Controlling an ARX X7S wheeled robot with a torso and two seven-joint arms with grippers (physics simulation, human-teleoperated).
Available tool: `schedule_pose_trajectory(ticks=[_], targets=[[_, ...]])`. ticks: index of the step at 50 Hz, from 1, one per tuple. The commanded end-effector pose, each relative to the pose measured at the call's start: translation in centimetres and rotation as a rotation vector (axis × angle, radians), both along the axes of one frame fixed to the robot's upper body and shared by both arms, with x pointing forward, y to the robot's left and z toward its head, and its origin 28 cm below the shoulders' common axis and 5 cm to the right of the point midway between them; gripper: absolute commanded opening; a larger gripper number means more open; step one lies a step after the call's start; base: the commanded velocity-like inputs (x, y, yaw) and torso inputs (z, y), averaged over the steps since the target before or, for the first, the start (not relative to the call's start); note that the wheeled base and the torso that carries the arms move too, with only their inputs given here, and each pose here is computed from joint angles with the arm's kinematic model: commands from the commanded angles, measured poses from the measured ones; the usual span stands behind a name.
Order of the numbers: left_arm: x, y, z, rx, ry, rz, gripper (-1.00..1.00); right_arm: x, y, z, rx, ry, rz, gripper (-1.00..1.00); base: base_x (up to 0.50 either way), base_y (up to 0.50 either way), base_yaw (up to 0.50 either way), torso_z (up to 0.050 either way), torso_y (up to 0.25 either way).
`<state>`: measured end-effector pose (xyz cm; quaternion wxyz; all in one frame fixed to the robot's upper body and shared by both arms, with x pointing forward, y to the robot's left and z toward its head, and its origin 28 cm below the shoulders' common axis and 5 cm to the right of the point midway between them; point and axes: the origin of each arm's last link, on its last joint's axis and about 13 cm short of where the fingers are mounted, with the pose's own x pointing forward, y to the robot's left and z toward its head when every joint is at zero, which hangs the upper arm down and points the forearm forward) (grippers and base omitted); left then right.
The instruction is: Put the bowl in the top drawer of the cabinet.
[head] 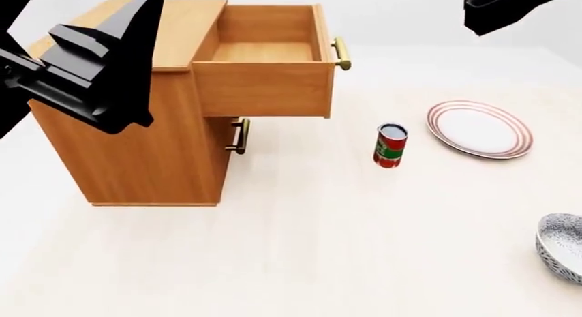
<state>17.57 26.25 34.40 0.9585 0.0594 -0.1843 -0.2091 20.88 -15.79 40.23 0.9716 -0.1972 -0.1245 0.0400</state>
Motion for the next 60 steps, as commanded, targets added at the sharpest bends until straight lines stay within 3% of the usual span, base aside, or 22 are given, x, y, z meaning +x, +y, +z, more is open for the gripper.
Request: schedule_pose_trajectory(ticks=[1,38,50,60], targets=[[-0.1,0.0,0.0,0.003,-0.005,0.004,1.00,0.0,0.0,0.3,-0.008,-0.008,-0.004,1.00,0.32,0.06,0.00,0.000,0.000],[-0.2,0.0,-0.1,0.010,-0.003,-0.009,1.00,0.0,-0.4,0.5,-0.003,-0.004,-0.006,1.00,0.31,0.08,0.00,0.000,0.001],[-2.4,1.4,0.0,-0.031,0.000,0.019,1.00,-1.8,-4.4,1.9,-0.004,0.113,-0.150,1.00,0.00,0.00,0.00,0.000,0.000],[-3.3,2.3,0.0,-0.058,-0.006,0.027,1.00,-3.3,-7.0,2.9,-0.065,0.208,-0.271,1.00,0.00,0.00,0.00,0.000,0.000]])
